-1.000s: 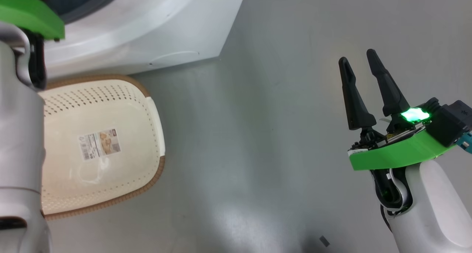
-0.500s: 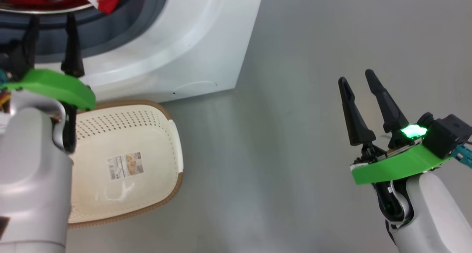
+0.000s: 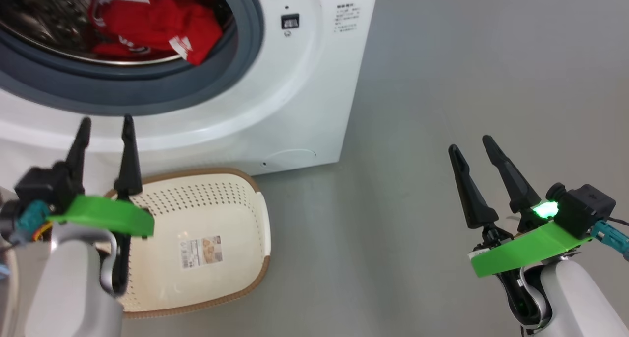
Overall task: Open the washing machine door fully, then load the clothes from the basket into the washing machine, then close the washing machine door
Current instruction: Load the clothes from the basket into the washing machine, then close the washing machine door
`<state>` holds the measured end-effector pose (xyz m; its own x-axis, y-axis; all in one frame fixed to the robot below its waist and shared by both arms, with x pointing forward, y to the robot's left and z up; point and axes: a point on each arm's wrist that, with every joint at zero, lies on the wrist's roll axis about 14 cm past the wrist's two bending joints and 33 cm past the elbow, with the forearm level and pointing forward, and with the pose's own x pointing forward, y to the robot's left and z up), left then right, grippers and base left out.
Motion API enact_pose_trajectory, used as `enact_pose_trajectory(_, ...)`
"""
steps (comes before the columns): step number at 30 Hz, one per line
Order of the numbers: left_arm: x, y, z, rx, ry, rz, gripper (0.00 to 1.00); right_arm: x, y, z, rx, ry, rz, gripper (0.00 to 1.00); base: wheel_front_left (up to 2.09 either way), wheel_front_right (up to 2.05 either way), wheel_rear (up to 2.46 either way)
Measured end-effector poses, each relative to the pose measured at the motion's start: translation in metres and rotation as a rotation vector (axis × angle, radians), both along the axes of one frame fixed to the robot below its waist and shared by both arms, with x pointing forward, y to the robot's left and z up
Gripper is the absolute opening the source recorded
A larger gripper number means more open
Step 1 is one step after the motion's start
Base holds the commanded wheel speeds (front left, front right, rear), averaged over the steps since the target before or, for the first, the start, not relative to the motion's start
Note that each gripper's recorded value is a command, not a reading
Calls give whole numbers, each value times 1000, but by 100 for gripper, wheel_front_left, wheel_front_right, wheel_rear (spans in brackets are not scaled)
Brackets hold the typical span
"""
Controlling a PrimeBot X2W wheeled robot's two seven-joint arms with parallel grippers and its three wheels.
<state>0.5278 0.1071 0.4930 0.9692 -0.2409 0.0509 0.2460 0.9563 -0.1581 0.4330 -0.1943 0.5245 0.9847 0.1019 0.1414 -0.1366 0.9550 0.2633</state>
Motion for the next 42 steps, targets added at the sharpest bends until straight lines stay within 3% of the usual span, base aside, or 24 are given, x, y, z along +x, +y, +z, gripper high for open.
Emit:
enact_pose_trajectory(8,-47,20,13,33,-38,35,100,-11,9,14,-3,-33,31,100,0,0,0)
enact_pose_trajectory(26,-128,58,16,-5,-44,171,100,-27,17,19,-12,-45,57,100,0,0,0)
enact_pose_trajectory(42,-143,67,20,-37,-50,218,100,-30,19,16,-28,-38,67,100,0,0,0)
